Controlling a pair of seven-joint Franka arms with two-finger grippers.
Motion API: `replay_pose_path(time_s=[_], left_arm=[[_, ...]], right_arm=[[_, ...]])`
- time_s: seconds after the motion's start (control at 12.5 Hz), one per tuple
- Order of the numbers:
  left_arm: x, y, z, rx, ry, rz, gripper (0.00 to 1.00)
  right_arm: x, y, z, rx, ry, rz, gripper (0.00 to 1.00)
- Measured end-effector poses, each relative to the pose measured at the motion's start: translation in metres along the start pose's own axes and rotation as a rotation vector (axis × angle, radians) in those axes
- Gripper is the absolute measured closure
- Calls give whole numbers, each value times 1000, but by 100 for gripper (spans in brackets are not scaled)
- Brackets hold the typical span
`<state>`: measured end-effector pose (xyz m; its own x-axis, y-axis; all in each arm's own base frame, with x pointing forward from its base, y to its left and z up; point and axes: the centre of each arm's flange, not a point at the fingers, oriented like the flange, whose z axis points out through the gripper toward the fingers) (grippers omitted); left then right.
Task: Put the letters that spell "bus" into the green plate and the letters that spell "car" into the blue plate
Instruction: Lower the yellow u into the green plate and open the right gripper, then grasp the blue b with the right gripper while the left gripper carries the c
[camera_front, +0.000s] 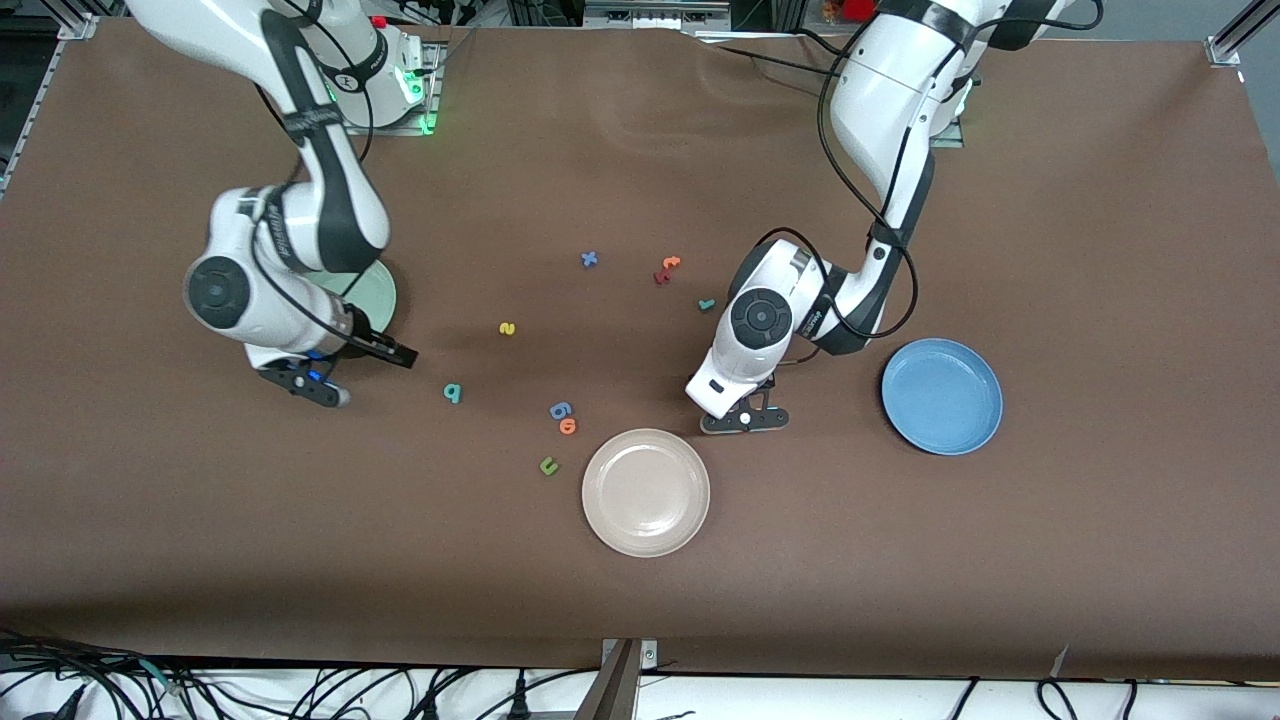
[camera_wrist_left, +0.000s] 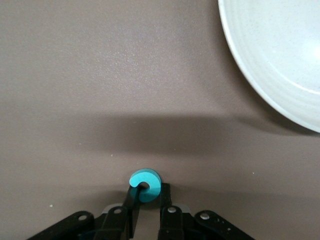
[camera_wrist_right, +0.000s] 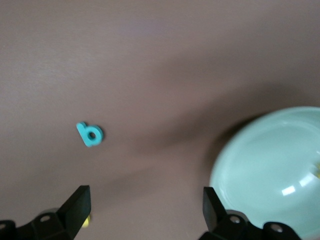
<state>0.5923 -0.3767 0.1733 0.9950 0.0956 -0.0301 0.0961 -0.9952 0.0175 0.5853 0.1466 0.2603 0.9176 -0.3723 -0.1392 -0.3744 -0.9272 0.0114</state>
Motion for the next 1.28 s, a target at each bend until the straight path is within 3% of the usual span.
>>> replay_pose_path(time_s=[0.32, 0.64, 0.96, 1.28], left_arm=[[0, 0, 0, 5, -6, 1, 80], [-1, 0, 0, 10, -15, 1, 80], [-2, 0, -1, 21, -31, 2, 80], [0, -6, -11, 50, -73, -7, 80]], right_arm=[[-12, -49, 50, 6, 130, -87, 1], [-2, -51, 64, 30, 214, -92, 1], [0, -50, 76, 92, 194, -5, 2], [0, -50, 76, 104, 188, 14, 6]])
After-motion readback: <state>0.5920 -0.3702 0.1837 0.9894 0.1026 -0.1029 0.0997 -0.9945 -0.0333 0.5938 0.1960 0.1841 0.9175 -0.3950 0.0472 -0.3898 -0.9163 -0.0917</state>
